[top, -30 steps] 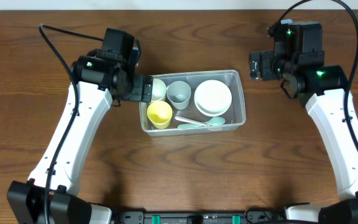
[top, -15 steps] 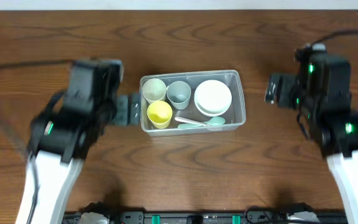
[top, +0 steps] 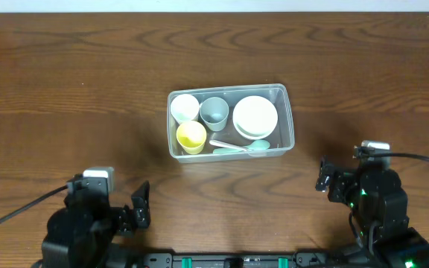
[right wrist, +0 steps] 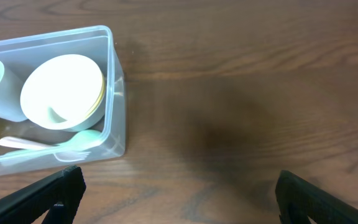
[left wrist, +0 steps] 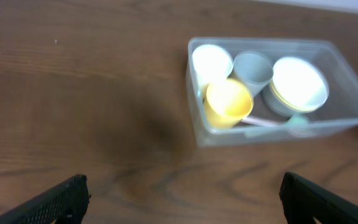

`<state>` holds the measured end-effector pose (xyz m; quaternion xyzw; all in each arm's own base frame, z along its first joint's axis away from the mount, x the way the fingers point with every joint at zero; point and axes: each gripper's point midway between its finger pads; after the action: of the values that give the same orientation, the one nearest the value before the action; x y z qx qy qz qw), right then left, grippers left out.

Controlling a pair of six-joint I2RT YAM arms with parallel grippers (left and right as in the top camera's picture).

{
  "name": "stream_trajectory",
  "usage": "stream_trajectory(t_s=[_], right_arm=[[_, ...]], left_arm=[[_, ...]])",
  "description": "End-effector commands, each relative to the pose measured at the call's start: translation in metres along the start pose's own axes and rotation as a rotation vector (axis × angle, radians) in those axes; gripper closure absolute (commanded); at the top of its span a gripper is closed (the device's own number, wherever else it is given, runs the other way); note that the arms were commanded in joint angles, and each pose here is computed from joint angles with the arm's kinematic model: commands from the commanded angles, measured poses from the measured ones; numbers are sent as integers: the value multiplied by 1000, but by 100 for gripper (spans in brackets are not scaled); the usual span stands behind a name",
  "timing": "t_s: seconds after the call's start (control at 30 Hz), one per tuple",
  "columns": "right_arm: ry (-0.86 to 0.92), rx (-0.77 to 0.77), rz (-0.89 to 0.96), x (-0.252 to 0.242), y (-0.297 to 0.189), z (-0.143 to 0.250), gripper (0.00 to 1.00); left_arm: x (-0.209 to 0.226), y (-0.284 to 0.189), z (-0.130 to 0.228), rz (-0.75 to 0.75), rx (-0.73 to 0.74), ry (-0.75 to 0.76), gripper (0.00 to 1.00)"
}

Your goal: Pack container

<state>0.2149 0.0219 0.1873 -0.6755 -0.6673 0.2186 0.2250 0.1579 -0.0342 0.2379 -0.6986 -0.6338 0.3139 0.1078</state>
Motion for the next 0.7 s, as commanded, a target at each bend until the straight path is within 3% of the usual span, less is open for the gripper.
stream_trajectory(t_s=[0.0, 0.67], right_arm=[[53, -2, -24, 4, 1, 4, 1], [49, 19, -35, 6, 2, 8, 1]], left_arm=[[-1, -2, -7, 15, -52, -86, 2], [2, -1, 0, 1, -24, -85, 2]])
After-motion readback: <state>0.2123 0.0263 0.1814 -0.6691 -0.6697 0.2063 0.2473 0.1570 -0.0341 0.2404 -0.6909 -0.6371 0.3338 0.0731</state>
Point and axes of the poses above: each gripper's point midway between its finger pads, its own y axis out along the fingers, its own x axis along the line the jaws close on, z = x × y, and after that the axes turned 8 degrees about -y, right-handed
